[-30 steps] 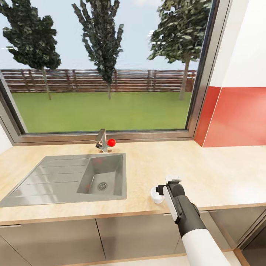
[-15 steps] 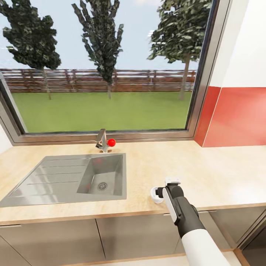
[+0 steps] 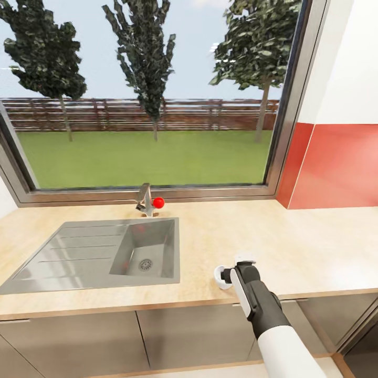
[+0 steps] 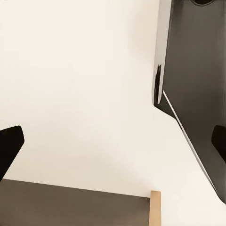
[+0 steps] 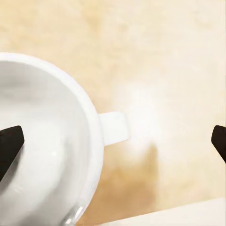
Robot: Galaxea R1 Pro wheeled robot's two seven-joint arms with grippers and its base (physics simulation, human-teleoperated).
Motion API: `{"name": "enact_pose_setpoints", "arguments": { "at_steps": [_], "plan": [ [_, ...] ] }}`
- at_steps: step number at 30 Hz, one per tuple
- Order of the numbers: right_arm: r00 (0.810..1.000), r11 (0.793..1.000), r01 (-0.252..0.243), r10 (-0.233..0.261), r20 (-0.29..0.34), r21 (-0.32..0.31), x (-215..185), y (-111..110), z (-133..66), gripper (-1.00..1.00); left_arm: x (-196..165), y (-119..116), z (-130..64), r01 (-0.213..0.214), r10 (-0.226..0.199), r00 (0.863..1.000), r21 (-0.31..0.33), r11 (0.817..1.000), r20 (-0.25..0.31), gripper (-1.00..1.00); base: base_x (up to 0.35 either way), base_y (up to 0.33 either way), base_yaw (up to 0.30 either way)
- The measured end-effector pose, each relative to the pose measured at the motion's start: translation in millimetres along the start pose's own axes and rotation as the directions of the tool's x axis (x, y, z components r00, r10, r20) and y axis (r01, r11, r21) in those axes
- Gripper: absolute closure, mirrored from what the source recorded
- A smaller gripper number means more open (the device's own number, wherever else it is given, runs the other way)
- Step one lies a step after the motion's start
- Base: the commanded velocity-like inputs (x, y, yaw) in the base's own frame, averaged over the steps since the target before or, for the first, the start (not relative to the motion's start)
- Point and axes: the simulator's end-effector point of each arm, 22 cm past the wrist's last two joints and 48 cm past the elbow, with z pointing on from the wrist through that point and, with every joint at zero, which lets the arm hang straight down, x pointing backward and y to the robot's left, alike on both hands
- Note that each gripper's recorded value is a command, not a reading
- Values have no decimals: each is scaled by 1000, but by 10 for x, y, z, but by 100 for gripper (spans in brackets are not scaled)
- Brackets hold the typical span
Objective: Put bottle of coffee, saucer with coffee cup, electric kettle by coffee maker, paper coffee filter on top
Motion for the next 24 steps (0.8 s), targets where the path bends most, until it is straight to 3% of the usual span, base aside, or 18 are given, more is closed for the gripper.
{"name": "enact_pose_setpoints", "arguments": {
  "at_steps": [14,15,24],
  "plan": [
    [999,999,-28,27,-23,-42,64,99,15,-100,3,-6,-1,0,0,1000,1,1000,-1,-100,0,0,0],
    [999,999,-28,27,-23,-42,64,99,15,100,3,-7,-1,0,0,1000,1,1000,-1,-100,0,0,0],
    [1000,1000,-14,13,-18,-23,50,58,8,100,-1,-8,-1,0,0,1000,1,1000,1,-100,0,0,0]
  ]
}}
